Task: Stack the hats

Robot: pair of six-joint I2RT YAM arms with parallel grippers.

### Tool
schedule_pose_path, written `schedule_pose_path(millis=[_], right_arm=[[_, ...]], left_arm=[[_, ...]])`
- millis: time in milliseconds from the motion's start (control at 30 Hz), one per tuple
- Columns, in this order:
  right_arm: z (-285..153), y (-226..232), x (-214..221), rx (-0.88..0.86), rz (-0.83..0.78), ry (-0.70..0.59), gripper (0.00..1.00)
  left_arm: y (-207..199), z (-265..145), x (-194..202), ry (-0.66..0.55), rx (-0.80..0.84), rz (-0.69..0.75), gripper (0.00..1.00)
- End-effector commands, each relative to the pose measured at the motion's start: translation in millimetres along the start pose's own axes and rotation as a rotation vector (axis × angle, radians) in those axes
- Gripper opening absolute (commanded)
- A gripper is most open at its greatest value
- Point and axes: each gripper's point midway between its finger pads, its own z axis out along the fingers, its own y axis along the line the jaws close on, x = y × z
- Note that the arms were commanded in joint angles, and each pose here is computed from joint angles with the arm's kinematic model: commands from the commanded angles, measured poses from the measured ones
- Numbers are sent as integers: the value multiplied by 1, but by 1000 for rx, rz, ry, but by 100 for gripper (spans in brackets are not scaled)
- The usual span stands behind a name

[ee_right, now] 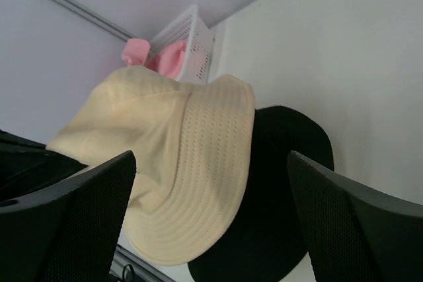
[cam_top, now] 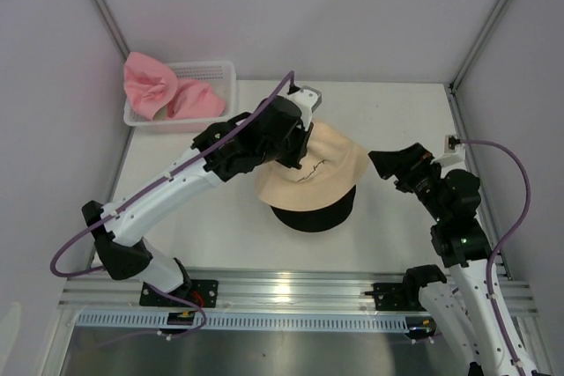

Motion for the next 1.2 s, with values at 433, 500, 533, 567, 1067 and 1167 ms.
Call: schedule_pose_path(millis=[433, 500, 533, 567, 1067, 1167], right_arm=[[31, -34, 45, -39, 211, 45, 100], [36, -38, 49, -34, 209, 57, 99], [38, -40, 51, -32, 203, 59, 99], [39, -45, 53, -18, 197, 60, 99], [56, -47, 37, -41, 212, -30, 98], [62, -52, 38, -14, 306, -32, 94]], left_arm=[[-23, 29, 35, 12, 73, 70, 19], [-17, 32, 35, 14, 29, 38, 20], [-17, 32, 35, 14, 24, 30, 21], [-17, 31, 35, 12, 19, 9, 23], [81, -41, -5, -281, -139, -457, 99], [108, -55, 2, -330, -130, -690, 99]])
